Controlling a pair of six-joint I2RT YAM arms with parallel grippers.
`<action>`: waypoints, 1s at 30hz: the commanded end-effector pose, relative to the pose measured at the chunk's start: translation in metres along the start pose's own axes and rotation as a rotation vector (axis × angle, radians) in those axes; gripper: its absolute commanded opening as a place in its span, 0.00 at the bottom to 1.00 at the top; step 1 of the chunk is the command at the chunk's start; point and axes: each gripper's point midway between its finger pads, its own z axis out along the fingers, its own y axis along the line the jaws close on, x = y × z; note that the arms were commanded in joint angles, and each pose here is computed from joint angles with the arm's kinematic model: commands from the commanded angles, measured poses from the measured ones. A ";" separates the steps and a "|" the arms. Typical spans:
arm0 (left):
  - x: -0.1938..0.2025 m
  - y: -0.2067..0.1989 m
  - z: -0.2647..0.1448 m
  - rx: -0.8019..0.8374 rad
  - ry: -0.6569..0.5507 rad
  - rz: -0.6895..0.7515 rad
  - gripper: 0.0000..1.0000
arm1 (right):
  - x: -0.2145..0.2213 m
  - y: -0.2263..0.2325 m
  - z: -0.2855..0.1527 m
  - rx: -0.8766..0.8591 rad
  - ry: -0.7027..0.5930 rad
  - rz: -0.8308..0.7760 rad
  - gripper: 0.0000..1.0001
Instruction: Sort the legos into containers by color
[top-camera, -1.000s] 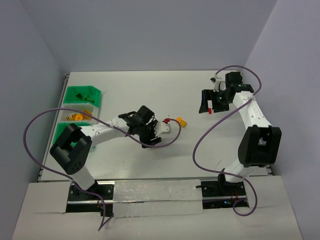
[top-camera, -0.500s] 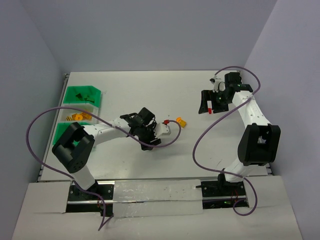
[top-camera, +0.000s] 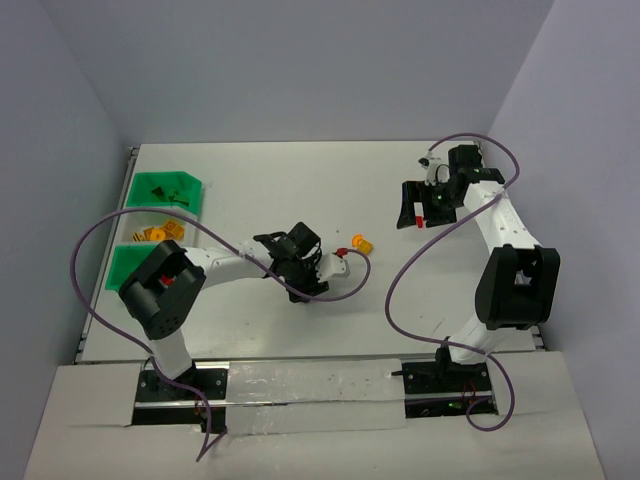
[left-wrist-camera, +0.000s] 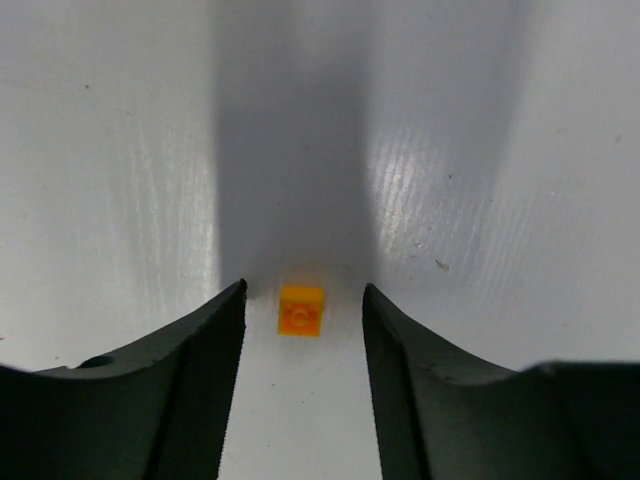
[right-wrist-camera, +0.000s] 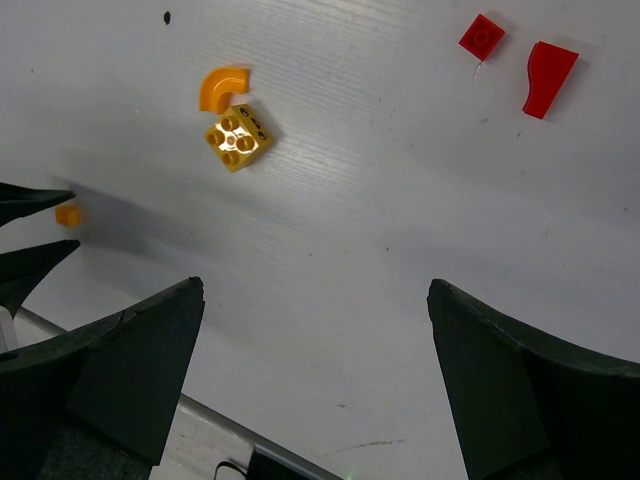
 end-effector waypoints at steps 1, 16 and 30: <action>0.002 0.002 0.008 -0.007 0.011 -0.002 0.53 | -0.001 -0.002 -0.004 -0.001 -0.001 -0.009 1.00; 0.019 -0.009 -0.002 0.013 0.051 -0.023 0.14 | -0.001 -0.003 -0.003 -0.006 0.001 0.000 1.00; 0.001 0.097 -0.113 -0.147 -0.131 -0.285 0.02 | -0.003 0.001 -0.003 -0.029 -0.004 0.005 1.00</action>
